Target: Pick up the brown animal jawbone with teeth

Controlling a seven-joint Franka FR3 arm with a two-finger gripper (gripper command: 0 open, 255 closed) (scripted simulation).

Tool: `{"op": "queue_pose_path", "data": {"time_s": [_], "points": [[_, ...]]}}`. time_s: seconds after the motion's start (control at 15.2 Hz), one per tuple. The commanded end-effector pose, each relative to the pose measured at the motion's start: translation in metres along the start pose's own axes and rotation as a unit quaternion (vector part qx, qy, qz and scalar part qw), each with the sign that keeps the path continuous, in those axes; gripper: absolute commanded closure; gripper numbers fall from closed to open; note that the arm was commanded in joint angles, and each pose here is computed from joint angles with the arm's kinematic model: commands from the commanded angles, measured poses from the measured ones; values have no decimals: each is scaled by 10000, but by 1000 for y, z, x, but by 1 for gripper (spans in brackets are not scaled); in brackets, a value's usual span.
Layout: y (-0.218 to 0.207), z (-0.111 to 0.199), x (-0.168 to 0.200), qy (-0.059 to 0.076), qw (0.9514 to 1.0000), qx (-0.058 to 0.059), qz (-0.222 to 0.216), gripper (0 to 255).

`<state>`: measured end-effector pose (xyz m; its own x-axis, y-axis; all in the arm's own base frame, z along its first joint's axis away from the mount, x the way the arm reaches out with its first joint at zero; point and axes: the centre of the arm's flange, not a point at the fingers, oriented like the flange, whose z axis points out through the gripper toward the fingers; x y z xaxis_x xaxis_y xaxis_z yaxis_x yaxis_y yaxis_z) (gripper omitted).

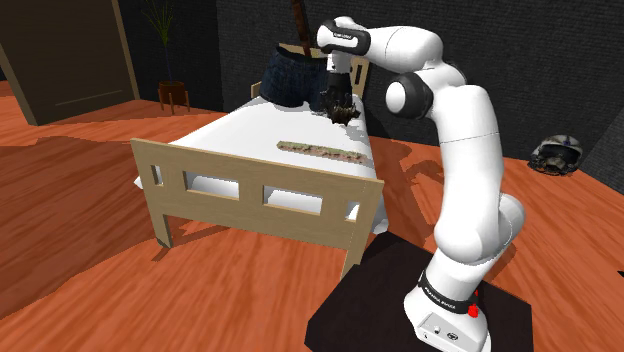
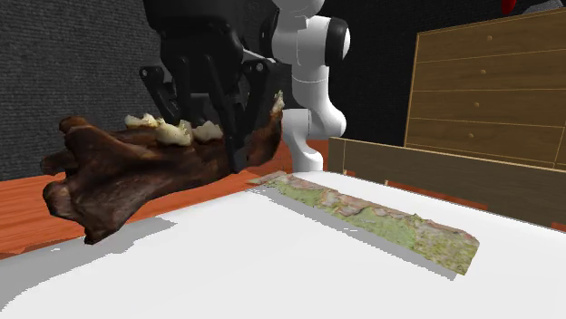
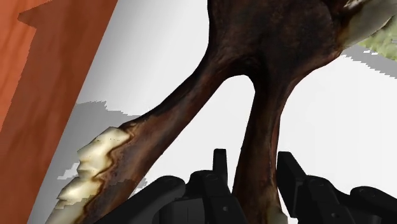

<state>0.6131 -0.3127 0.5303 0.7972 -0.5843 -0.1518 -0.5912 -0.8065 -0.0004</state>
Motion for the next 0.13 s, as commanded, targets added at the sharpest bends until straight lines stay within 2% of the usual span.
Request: {"op": "queue_pose_path", "data": {"time_s": [0.0,0.07], "points": [[0,-7,-2,2,10000,-1,1,255],[0,-7,-2,2,10000,-1,1,255]]}}
